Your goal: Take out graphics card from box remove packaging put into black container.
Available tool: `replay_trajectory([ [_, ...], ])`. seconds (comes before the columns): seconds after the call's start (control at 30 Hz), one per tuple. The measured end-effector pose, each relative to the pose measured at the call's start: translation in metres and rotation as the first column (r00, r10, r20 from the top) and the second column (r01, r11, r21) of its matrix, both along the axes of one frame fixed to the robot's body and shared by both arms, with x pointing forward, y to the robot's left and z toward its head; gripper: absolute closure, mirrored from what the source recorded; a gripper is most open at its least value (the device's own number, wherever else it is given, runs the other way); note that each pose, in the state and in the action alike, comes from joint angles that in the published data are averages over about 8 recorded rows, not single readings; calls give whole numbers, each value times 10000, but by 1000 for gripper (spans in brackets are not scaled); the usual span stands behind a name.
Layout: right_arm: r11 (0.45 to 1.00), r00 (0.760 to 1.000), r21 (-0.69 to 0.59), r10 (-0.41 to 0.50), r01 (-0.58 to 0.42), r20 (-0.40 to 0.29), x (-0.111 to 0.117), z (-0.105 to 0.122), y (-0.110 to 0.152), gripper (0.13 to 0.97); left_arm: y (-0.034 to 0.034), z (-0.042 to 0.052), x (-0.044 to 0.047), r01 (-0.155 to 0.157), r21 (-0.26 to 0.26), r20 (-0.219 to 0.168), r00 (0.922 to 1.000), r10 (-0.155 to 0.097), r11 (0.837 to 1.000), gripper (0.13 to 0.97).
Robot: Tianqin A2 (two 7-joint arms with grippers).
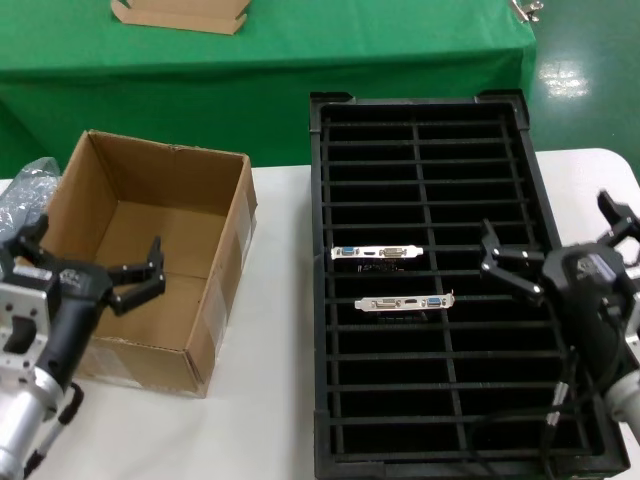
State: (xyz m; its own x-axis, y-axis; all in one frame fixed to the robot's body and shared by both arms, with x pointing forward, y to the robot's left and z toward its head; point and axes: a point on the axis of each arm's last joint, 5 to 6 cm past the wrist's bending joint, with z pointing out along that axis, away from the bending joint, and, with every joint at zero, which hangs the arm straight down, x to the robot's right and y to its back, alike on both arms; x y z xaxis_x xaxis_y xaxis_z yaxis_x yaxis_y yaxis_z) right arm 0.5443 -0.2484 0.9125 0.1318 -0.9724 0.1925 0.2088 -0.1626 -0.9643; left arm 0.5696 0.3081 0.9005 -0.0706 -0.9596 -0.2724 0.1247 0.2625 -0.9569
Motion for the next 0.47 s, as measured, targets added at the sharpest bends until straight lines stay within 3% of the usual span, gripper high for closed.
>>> replay_trajectory([
  [0.37,9966,9945,561,-557,608,-892,-176,-304,-163,130,-152,-264,-339,-246,-1023,-515,9985,194,9945,132],
  [0.47,9956,9928,625,-633,699,-1018,-201,-343,-185,130,-171,-296,-387,-289,-1156,-589,9980,222,9929,132],
])
